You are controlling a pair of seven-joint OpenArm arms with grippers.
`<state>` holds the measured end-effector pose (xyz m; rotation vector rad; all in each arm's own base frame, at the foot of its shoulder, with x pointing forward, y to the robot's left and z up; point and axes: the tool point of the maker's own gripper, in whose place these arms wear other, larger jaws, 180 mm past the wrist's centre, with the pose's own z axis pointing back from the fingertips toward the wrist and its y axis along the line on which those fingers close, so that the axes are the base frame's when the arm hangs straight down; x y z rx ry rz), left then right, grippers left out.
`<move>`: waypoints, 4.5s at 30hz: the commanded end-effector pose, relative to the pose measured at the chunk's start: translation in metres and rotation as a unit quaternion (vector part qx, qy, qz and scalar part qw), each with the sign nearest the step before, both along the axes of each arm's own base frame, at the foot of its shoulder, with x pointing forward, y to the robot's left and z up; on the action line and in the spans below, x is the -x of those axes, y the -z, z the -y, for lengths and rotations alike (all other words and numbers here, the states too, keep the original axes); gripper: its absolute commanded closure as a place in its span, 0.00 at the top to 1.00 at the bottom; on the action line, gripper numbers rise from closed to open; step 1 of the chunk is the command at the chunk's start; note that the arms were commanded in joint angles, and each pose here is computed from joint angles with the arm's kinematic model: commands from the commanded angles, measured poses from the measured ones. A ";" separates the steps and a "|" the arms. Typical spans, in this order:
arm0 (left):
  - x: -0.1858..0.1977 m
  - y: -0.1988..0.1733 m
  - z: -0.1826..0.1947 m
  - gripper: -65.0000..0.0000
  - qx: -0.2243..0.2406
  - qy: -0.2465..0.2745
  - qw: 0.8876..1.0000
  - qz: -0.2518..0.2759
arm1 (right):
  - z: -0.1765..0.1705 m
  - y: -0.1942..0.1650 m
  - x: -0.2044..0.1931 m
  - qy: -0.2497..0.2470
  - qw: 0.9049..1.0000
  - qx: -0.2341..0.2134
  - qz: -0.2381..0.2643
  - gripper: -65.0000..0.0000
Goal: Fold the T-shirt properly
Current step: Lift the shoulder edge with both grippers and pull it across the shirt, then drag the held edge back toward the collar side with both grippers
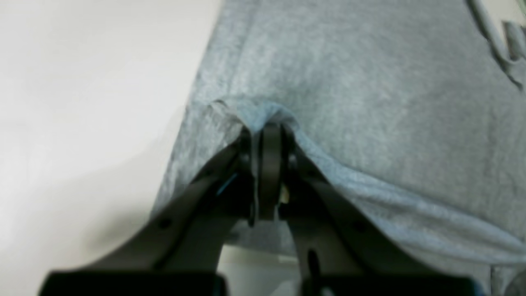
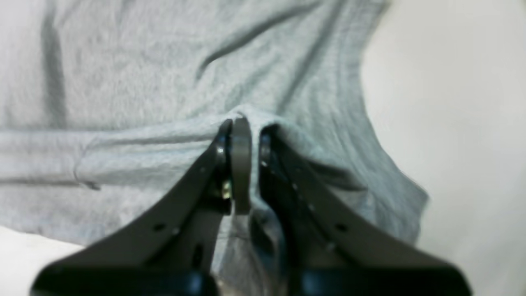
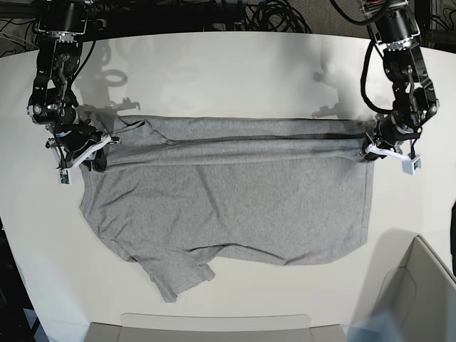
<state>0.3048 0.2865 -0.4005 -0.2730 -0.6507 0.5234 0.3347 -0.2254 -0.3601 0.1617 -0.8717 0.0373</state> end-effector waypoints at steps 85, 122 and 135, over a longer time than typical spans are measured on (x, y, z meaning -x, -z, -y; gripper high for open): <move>0.045 -0.044 0.000 0.24 -0.130 0.059 0.987 0.070 | 0.067 0.033 0.031 0.004 0.978 -0.203 -0.038 0.43; 0.047 0.025 -0.025 0.38 0.047 0.009 0.998 0.044 | 0.078 0.048 0.029 0.010 0.982 -0.173 -0.077 0.33; 0.056 0.034 -0.032 0.02 0.054 0.003 0.998 0.026 | 0.102 0.063 0.033 0.005 0.987 -0.061 -0.148 0.00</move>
